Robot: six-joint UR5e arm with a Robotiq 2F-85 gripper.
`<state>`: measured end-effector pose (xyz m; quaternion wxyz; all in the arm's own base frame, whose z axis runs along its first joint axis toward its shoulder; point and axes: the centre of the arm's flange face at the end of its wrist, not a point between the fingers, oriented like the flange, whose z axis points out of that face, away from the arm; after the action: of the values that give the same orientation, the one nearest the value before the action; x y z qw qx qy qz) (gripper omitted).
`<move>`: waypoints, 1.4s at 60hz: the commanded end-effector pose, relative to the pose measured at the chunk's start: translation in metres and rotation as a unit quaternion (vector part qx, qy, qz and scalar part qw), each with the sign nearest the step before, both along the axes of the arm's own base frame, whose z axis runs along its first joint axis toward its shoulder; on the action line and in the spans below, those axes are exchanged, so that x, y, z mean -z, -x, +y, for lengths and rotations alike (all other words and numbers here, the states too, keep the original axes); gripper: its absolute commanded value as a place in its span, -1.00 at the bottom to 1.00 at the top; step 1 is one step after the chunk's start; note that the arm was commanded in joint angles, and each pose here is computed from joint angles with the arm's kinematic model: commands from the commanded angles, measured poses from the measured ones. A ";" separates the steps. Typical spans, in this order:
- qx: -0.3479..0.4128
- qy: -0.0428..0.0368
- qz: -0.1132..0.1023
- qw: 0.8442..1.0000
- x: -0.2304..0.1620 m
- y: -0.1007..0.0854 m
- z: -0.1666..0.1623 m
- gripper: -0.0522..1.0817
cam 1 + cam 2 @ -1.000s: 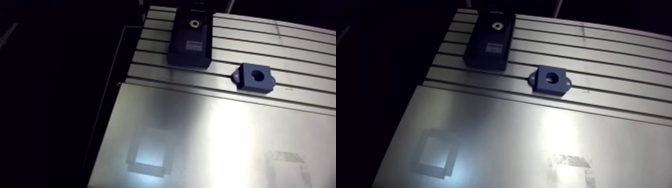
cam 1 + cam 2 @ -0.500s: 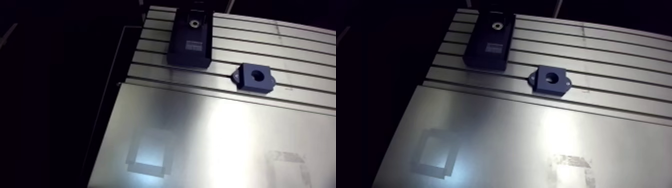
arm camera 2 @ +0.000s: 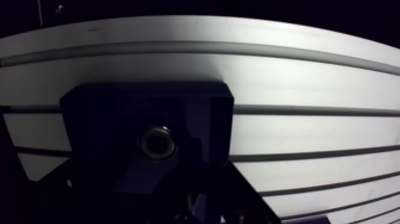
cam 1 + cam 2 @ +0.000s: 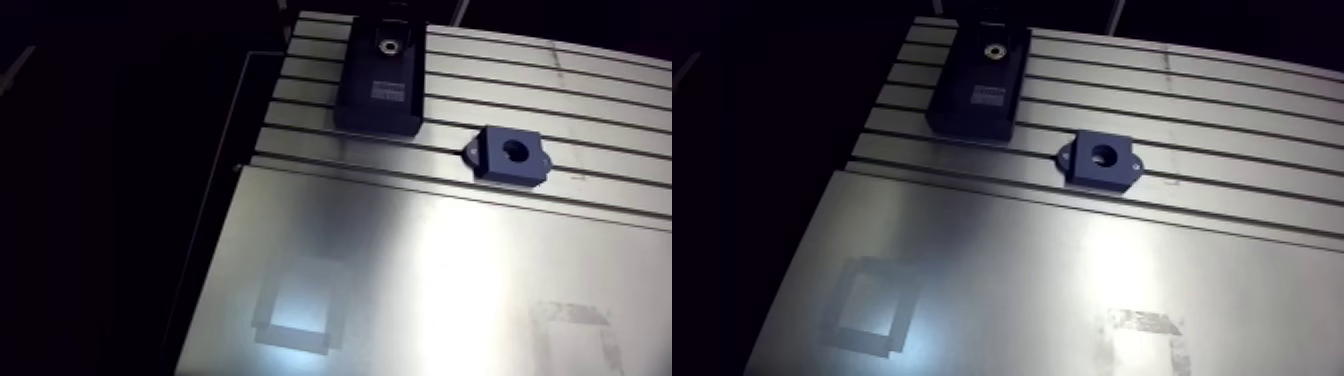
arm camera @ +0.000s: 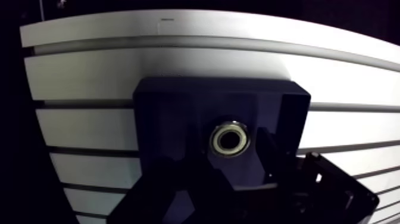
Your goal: Pick up the bearing and press it into the housing until flush.
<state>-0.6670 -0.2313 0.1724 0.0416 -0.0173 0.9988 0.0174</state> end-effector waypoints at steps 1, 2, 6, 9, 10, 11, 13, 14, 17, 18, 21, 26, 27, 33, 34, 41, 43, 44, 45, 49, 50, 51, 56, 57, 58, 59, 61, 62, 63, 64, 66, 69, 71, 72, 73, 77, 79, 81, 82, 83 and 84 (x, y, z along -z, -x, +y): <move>0.000 0.000 -0.001 1.000 0.001 0.000 0.001 -0.10; 0.000 0.000 -0.001 1.000 0.001 0.000 0.000 -0.10; 0.000 0.000 -0.001 1.000 0.001 0.000 0.000 -0.09; 0.000 0.000 -0.001 1.000 0.001 0.000 0.000 -0.09; 0.000 0.000 -0.001 1.000 0.001 0.000 0.000 -0.09; 0.000 0.000 -0.001 1.000 0.001 0.000 0.000 -0.09; 0.000 0.000 -0.001 1.000 0.001 0.000 0.000 -0.09; 0.000 0.000 -0.001 1.000 0.001 0.000 0.000 -0.08; 0.000 0.000 -0.001 1.000 0.001 0.000 0.000 -0.07; 0.000 0.000 -0.001 1.000 0.001 0.000 0.000 -0.07; 0.000 0.000 -0.002 1.000 0.002 -0.001 0.000 -0.07; 0.000 0.000 -0.001 1.000 0.001 0.000 0.000 -0.07; 0.000 0.000 -0.001 1.000 0.002 0.000 0.000 -0.07; 0.000 0.000 -0.002 1.000 0.002 -0.001 0.000 -0.05; 0.000 0.000 -0.002 1.000 0.002 -0.001 0.000 -0.05; 0.000 0.000 -0.003 1.000 0.003 -0.001 0.000 -0.04; 0.000 0.000 -0.002 1.000 0.002 -0.001 0.000 -0.03; 0.000 0.000 -0.002 1.000 0.002 0.000 0.000 -0.02; 0.000 0.000 -0.002 1.000 0.002 0.000 0.000 -0.02; 0.000 0.000 -0.002 1.000 0.002 -0.001 0.000 -0.02; 0.000 0.000 -0.001 1.000 0.002 0.000 0.000 -0.02; 0.000 0.000 -0.001 1.000 0.002 0.000 0.000 -0.02; 0.000 0.000 -0.001 1.000 0.002 0.000 0.000 0.01; 0.000 0.000 -0.001 1.000 0.002 0.000 0.000 0.02; 0.000 0.000 -0.001 1.000 0.002 0.000 0.000 0.02; 0.000 0.000 -0.001 1.000 0.002 0.000 0.000 0.02; 0.000 0.000 -0.001 1.000 0.002 0.000 0.000 0.02; 0.000 0.000 -0.003 1.000 0.003 -0.001 0.000 0.03; 0.000 0.000 -0.004 1.000 0.005 0.000 0.001 0.03; 0.000 0.000 -0.004 1.000 0.005 0.000 0.001 0.03; 0.000 -0.001 -0.004 1.000 0.006 0.000 0.001 0.03; 0.000 -0.001 -0.004 1.000 0.006 0.000 0.001 0.03; 0.000 -0.001 -0.004 1.000 0.006 0.000 0.001 0.03; 0.000 -0.001 -0.004 1.000 0.006 0.000 0.001 0.03; 0.000 -0.001 -0.004 1.000 0.006 0.000 0.001 0.03; 0.000 -0.001 -0.004 1.000 0.006 0.000 0.001 0.03; 0.000 -0.001 -0.004 1.000 0.005 0.000 0.000 0.03; 0.000 -0.001 -0.003 1.000 0.005 0.001 0.000 0.03; 0.000 -0.001 -0.003 1.000 0.005 0.001 0.000 0.03; -0.001 -0.001 -0.003 1.000 0.005 0.000 0.000 0.03; -0.001 -0.001 -0.003 1.000 0.005 0.001 0.000 0.03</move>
<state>-0.6670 -0.2307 0.1672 0.0453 -0.0174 0.9987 0.0180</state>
